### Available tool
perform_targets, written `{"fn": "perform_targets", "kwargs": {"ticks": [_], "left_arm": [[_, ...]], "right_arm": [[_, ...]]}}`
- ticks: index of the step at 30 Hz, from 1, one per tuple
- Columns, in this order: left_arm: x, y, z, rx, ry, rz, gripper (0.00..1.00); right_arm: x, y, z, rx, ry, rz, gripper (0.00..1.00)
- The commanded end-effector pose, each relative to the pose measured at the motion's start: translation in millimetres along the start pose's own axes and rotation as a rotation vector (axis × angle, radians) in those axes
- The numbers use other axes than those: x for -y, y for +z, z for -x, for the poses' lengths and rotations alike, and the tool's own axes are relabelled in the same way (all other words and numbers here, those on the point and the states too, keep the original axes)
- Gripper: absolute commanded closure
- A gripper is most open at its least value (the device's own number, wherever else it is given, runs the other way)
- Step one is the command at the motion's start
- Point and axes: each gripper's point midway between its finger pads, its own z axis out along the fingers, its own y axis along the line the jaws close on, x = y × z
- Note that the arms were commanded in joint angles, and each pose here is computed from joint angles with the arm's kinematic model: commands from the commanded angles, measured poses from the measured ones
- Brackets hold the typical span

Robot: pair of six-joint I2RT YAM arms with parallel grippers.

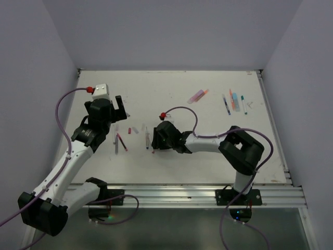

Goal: Open the pen caps

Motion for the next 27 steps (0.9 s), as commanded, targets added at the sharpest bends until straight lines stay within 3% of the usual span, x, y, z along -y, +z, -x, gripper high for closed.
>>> {"fn": "perform_targets", "kwargs": {"ticks": [1,4,6,10,19,27], "left_arm": [[-12,2,4,0.054,0.016,0.042,0.00],[-11,3,2,0.049,0.025,0.037,0.00],[-9,3,0,0.045,0.025,0.019,0.00],[-9,2,-3,0.039,0.029,0.019,0.00],[-9,5,-8,0.024,0.038,0.018,0.00],[-12,9,-12,0.011,0.060,0.039,0.00]], "right_arm": [[15,-31,34,0.074,-0.073,-0.117,0.50],[45,-58,80,0.139,-0.096,-0.214,0.35],[65,-77,106,0.172,-0.084,-0.254,0.31],[157,-113,163,0.205,0.007,-0.402,0.25],[303,-139,221,0.157,0.187,-0.540,0.26],[345,-118,241,0.093,0.196,-0.556,0.29]]}}
